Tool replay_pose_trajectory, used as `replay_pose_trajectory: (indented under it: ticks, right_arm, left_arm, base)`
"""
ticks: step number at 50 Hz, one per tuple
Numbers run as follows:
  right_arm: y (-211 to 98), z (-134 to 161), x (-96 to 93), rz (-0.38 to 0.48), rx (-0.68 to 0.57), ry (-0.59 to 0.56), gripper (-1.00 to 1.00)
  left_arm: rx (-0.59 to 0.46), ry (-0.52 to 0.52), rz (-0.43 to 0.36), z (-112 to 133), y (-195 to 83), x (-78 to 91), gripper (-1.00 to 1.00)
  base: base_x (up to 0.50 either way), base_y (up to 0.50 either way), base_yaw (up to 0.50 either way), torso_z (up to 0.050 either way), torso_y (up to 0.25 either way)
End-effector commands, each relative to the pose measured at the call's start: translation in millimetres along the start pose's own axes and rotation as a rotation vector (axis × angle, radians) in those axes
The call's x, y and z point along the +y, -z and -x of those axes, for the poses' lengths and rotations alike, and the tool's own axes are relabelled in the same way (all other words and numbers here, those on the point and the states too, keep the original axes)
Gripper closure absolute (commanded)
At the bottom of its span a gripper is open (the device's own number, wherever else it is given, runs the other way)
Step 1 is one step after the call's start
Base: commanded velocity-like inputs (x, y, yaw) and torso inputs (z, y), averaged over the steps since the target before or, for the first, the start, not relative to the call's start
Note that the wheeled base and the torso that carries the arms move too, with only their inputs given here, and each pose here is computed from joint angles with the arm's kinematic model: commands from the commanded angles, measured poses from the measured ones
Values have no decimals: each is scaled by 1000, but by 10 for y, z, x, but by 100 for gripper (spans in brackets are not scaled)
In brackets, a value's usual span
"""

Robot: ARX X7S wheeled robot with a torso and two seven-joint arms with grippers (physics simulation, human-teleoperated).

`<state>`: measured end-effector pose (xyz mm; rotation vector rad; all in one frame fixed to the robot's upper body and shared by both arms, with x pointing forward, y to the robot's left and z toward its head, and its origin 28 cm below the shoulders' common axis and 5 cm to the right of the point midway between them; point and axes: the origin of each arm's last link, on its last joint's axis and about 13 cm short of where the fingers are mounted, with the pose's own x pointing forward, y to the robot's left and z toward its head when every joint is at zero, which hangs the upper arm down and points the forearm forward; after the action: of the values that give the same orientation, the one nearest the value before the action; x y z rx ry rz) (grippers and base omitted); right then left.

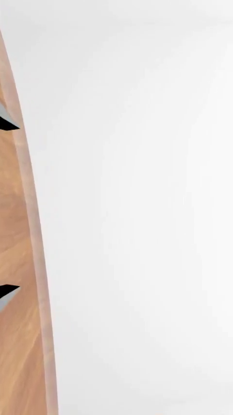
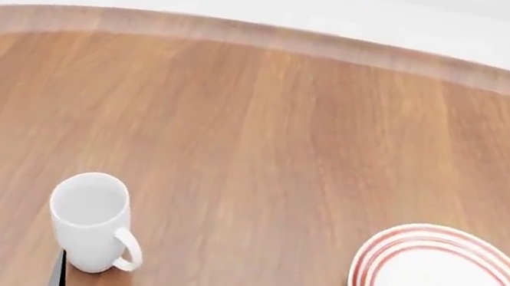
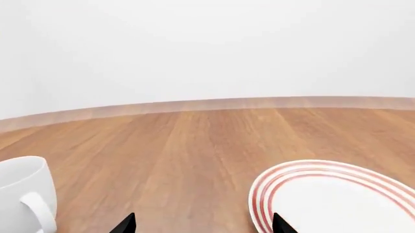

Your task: Pick up the red mug and put it on the plate

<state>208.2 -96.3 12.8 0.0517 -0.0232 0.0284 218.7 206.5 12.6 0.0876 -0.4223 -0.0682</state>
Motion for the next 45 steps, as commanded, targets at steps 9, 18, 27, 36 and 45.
replay_pose_trajectory:
  ticks: [9,18,27,36,45]
  right_arm:
    - [5,-3,2,10,14,4,-100]
    - [5,0,2,10,14,4,-100]
    - [1,-1,2,4,9,-3,-100]
    - [1,0,2,8,8,-3,-100]
    - [-3,2,2,3,2,-12,-100]
  left_arm:
    - [0,0,1,1,0,0,-100]
    - [-2,-1,2,1,0,-1,-100]
    - [2,1,1,1,0,0,-100]
    - [3,0,3,2,0,-1,-100]
    - [1,0,1,1,0,0,-100]
  base:
    - [37,0,0,0,0]
    - [0,0,0,0,0]
    - [0,0,0,0,0]
    - [0,0,0,0,0]
    - [35,0,0,0,0]
